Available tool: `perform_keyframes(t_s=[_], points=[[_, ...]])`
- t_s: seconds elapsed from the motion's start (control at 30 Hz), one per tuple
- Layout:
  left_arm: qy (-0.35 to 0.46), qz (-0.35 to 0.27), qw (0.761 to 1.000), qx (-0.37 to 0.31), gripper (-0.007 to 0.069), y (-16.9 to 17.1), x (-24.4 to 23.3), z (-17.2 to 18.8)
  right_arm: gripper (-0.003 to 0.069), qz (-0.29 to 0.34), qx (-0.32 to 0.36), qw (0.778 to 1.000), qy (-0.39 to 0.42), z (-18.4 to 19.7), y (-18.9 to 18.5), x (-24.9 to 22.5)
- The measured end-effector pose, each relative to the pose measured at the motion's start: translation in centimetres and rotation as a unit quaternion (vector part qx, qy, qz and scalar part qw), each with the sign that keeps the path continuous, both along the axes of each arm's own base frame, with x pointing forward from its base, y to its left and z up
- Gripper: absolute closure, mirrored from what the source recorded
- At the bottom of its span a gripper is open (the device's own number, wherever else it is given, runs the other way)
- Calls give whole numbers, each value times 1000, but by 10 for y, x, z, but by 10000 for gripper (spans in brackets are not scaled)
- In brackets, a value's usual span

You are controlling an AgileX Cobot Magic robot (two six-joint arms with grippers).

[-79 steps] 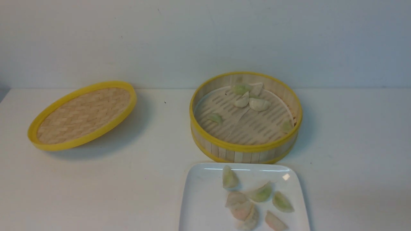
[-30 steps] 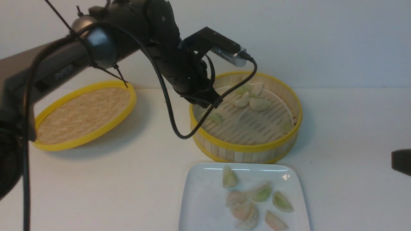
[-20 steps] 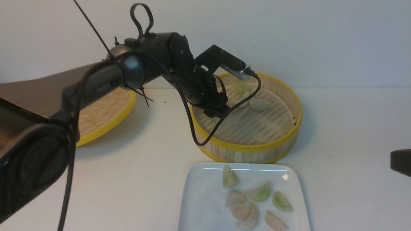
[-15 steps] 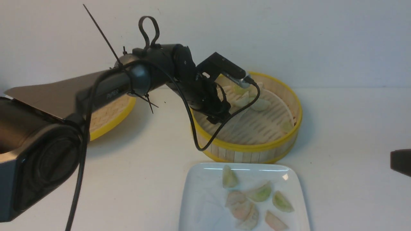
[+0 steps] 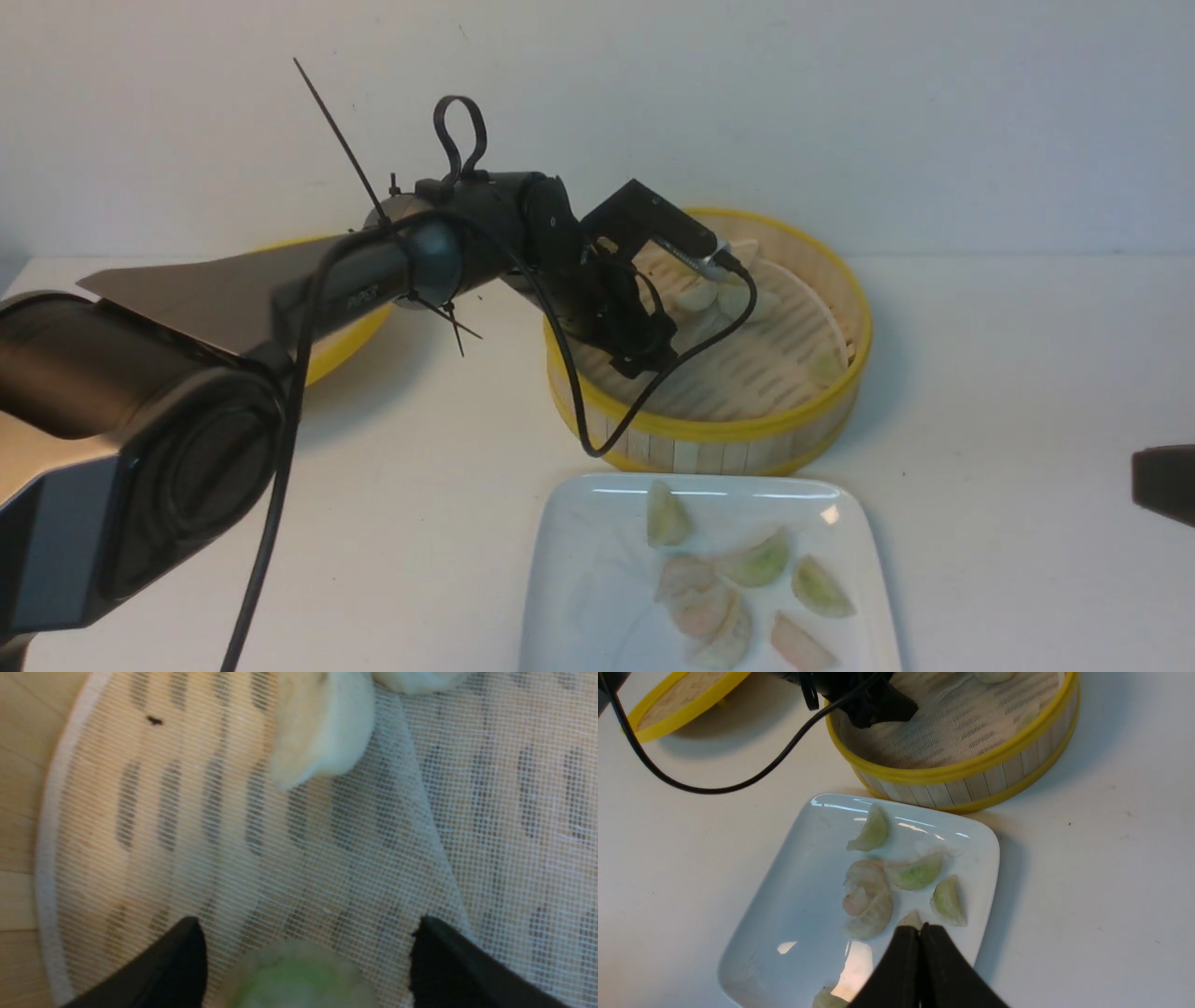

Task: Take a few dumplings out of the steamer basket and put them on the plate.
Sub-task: Use the left arm to grab a dumpling from the steamer, then use the left arm to put the dumpling into the plate

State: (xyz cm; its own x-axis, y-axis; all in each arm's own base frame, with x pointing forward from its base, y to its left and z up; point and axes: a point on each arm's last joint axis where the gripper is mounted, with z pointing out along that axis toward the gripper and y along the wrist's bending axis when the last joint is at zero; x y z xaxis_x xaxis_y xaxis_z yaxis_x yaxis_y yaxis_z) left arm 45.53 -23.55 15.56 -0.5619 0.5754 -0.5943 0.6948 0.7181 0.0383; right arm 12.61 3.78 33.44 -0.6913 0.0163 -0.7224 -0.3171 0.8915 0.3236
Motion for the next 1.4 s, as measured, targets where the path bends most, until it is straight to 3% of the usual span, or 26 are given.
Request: perform_keyframes(t_s=[0.03,0.13,0.2,0.53,0.8,0.97,1.13,1.4], points=[[1,0,1000,0,124,0,0,0,673,0,0,1000,0,0,0,0],[19,-2,1000,2,309,0,-3,-1,673,2,0,1000,3,0,0,0],[23,-4,1000,3,338,0,-4,1,673,4,0,1000,5,-1,0,-1],[32,-17,999,5,337,4,-15,36,673,8,2,1000,11,-1,1,-2],[32,-12,999,-17,337,13,-40,107,673,9,6,1000,10,-1,2,-2],[95,-23,995,-14,337,22,-71,141,673,10,10,1000,9,0,2,-2],[171,-48,984,17,337,20,-93,130,673,11,15,1000,9,0,3,-2],[240,-110,959,101,337,-16,-144,78,673,23,13,999,19,-1,4,-4]])
